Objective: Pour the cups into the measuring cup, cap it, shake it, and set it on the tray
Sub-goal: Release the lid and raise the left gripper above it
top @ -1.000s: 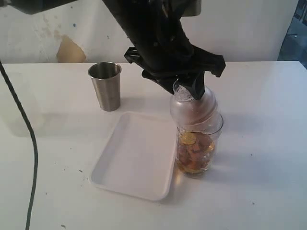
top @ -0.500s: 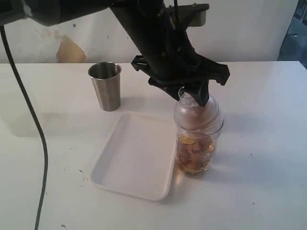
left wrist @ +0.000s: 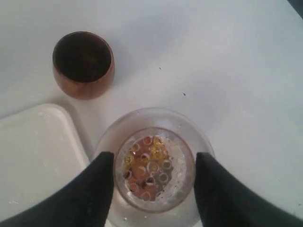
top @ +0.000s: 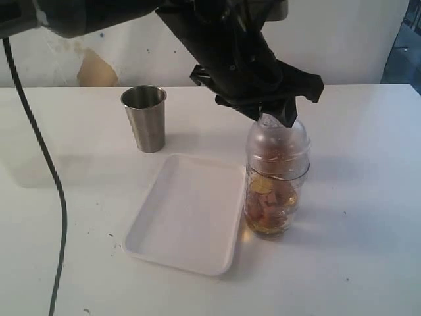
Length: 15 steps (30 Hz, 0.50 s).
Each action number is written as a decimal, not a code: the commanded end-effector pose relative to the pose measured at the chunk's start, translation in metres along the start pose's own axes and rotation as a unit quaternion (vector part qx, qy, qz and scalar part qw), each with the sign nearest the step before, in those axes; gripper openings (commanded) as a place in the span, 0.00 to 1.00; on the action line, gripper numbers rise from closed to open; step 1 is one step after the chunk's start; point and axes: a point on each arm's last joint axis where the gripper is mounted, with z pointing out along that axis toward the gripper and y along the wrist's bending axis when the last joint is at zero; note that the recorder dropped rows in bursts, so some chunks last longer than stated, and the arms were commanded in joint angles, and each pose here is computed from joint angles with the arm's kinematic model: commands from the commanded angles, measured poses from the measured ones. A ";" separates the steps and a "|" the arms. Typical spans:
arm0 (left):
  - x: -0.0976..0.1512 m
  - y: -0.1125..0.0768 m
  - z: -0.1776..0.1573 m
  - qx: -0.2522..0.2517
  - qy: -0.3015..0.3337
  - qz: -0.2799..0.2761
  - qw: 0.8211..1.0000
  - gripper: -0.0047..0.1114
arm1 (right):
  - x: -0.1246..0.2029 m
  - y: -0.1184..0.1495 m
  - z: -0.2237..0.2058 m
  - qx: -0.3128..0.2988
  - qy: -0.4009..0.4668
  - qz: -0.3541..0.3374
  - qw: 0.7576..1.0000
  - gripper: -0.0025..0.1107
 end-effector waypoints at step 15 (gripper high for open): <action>0.004 -0.003 0.005 0.015 0.023 -0.002 1.000 0.33 | 0.001 0.000 0.000 0.002 -0.001 0.000 1.000 0.02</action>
